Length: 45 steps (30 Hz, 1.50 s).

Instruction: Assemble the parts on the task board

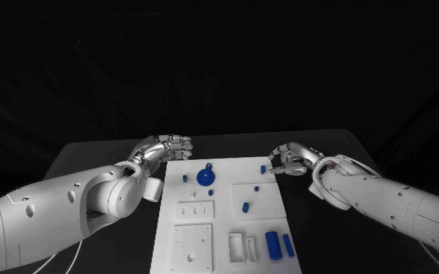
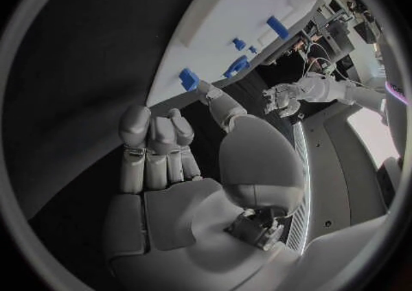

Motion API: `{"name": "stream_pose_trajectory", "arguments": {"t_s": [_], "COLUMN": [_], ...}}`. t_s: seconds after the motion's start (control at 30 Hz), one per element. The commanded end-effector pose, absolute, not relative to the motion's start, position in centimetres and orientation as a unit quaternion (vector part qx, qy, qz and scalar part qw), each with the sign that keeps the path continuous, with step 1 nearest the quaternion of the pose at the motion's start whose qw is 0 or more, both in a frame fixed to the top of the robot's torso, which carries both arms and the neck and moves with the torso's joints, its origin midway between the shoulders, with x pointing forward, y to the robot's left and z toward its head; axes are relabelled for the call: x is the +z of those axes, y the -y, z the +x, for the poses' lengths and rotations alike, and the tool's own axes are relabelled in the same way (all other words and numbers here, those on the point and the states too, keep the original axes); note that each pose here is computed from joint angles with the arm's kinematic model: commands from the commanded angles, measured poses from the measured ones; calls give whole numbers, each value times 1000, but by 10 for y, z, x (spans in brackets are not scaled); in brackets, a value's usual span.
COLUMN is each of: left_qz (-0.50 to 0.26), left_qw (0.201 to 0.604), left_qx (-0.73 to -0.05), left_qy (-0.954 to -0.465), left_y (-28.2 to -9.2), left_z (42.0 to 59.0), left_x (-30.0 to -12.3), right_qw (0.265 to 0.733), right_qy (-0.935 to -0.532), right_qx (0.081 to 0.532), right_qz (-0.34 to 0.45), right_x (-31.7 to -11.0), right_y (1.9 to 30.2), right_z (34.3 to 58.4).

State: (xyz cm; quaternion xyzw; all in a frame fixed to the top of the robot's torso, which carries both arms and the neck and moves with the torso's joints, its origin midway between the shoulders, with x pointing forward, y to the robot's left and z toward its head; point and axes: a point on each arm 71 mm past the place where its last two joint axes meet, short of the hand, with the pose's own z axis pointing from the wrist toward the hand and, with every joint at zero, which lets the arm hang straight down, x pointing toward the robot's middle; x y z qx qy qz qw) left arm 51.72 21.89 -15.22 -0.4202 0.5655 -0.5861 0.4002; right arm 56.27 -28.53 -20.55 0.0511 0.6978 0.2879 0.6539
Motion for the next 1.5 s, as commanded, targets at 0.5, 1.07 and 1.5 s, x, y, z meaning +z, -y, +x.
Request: {"name": "stream_pose_trajectory", "arguments": {"t_s": [0.5, 1.07, 1.5], "left_qz": [-415, -417, -416], "left_qw": [391, 388, 388], "left_qx": [-596, -593, -592], "left_qy": [-566, -570, -570], "left_y": [-215, -216, -216], "left_z": [517, 517, 517], "left_x": [-151, -152, -152], "right_qw": [645, 647, 643], "right_qy": [-705, -706, -708], "right_qx": [289, 283, 286], "right_qz": [53, 56, 54], "right_x": [-222, -225, -227], "right_y": [279, 268, 263], "right_z": [563, 568, 568]}}
